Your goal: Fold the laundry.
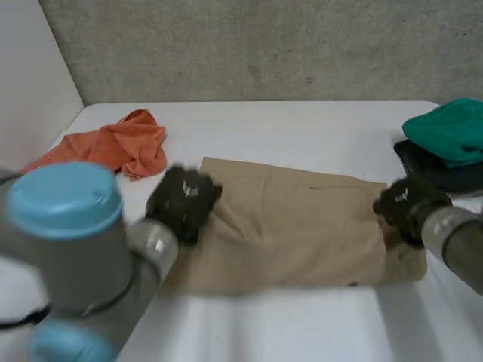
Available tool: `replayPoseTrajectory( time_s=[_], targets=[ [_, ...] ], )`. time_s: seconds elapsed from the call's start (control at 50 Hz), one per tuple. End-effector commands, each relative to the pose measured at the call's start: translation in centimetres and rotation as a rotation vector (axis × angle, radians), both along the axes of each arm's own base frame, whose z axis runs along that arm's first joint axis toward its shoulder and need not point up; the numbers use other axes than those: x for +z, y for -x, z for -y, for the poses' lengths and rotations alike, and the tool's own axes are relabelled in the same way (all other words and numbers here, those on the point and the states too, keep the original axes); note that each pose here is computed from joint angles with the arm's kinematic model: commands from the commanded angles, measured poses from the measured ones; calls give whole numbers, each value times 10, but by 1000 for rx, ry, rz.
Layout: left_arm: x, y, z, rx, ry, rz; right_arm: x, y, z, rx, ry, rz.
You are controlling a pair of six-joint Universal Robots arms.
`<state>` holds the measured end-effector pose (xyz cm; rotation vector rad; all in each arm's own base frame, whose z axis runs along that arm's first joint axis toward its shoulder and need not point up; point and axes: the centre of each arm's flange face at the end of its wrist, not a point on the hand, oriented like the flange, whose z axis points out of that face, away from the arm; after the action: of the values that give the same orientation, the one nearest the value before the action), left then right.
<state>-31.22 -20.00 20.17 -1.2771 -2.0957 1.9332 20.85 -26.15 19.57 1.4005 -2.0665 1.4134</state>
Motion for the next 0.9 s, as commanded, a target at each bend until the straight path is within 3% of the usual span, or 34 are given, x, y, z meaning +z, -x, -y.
replayPoseTrajectory(
  time_s=[0.02, 0.18, 0.28, 0.4, 0.56, 0.72, 0.82, 0.9],
  targets=[
    [-10, 47, 79, 24, 253, -58, -10, -16, 54, -38, 115, 124],
    [-35, 70, 145, 106, 460, -16, -28, -29, 116, -73, 286, 155],
    [-45, 85, 166, 120, 549, -66, -44, -35, 150, -97, 397, 173],
    [-51, 95, 176, 126, 584, -100, -53, -32, 165, -169, 454, 174],
    [-26, 110, 135, 61, 566, -133, -12, -30, 139, -193, 452, 285],
    [-14, 81, 94, 41, 428, -160, 1, -13, 76, -135, 170, 352],
    [-12, 58, 63, 36, 312, -222, -24, 12, 61, -209, -52, 409],
    [-19, 47, 47, 37, 230, -260, -32, 14, 58, -215, -67, 422]
  ],
)
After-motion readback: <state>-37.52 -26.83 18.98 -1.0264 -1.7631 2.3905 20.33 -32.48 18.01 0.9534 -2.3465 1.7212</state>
